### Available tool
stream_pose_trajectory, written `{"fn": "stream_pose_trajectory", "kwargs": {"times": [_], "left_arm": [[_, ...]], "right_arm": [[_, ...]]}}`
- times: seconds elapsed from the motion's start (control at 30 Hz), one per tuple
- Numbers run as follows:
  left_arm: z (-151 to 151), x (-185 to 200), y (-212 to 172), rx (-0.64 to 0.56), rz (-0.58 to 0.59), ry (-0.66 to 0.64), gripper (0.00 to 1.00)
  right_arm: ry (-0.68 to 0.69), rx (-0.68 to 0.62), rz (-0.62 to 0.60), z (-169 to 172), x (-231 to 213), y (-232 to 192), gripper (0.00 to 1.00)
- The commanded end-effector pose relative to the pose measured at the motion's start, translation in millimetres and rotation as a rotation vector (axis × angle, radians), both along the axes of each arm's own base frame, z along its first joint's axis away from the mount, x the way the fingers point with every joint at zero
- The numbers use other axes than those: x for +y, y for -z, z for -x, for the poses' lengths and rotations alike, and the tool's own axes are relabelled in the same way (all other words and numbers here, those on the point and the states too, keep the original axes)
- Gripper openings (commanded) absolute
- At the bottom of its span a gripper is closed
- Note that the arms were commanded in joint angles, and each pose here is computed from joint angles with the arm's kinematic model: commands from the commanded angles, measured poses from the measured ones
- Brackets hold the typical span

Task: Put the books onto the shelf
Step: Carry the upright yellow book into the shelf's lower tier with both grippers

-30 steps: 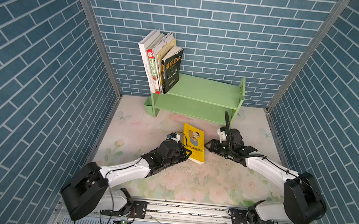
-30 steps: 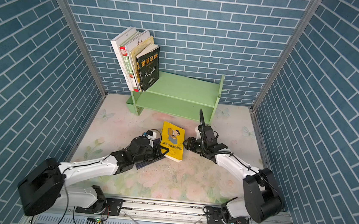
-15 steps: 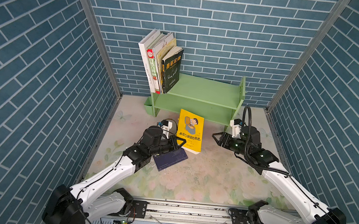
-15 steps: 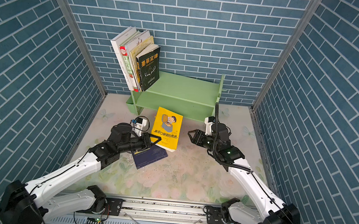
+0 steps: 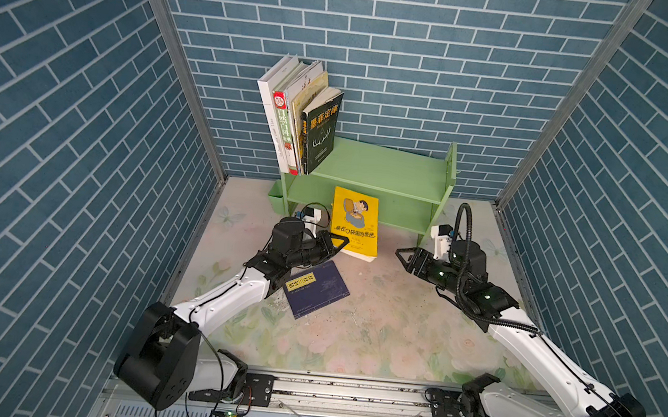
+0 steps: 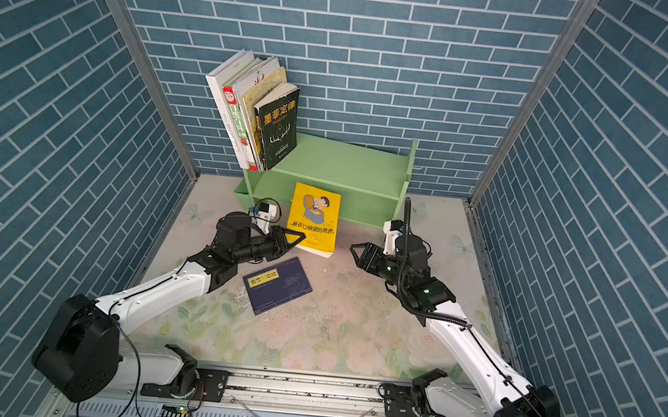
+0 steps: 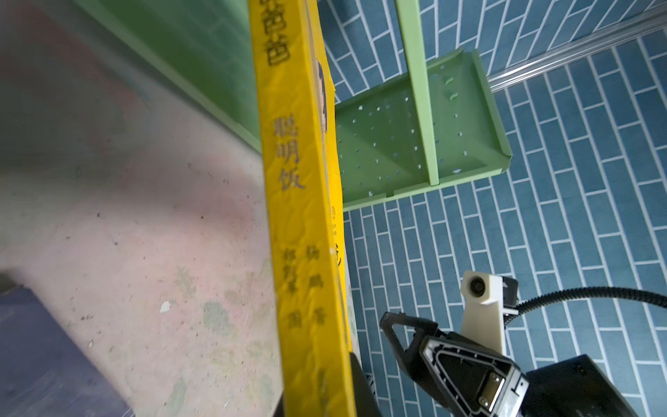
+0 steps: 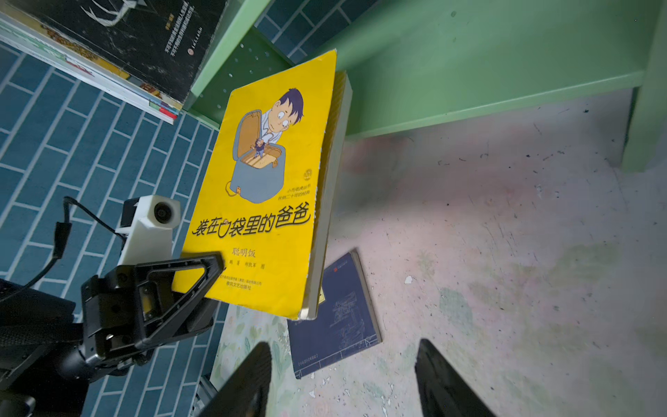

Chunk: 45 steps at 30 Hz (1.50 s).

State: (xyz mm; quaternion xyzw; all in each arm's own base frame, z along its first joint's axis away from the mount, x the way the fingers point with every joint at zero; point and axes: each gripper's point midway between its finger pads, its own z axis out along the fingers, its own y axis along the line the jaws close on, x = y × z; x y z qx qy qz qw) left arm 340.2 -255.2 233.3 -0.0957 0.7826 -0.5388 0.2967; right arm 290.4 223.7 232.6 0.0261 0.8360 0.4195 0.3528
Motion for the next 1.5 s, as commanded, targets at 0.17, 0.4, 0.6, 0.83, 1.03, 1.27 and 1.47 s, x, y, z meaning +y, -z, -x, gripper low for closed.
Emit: {"fn": "stream_pose_trajectory", "kwargs": {"times": [0.17,0.4,0.6,0.83,1.03,1.27,1.47], "left_arm": [[-67,12,-35,-0.195,0.091,-0.238,0.00],[-114,16,-33,-0.240,0.259,-0.406,0.00],[-132,-7,-5,-0.183,0.365,-0.458,0.00],[-125,-31,10,-0.139,0.382,-0.442,0.02],[-120,-42,19,-0.103,0.397,-0.419,0.08],[-114,-48,23,-0.080,0.441,-0.395,0.12],[-102,-43,26,-0.068,0.422,-0.382,0.39]], "right_arm": [[0.099,-0.061,-0.163,-42,23,-10,0.64],[0.167,-0.057,-0.260,-74,48,3,0.64],[0.168,-0.077,-0.279,-97,66,14,0.64],[0.148,-0.077,-0.352,-120,86,22,0.64],[0.140,-0.020,-0.431,-133,92,35,0.61],[0.157,-0.005,-0.474,-145,94,40,0.52],[0.165,-0.001,-0.514,-150,94,41,0.24]]}}
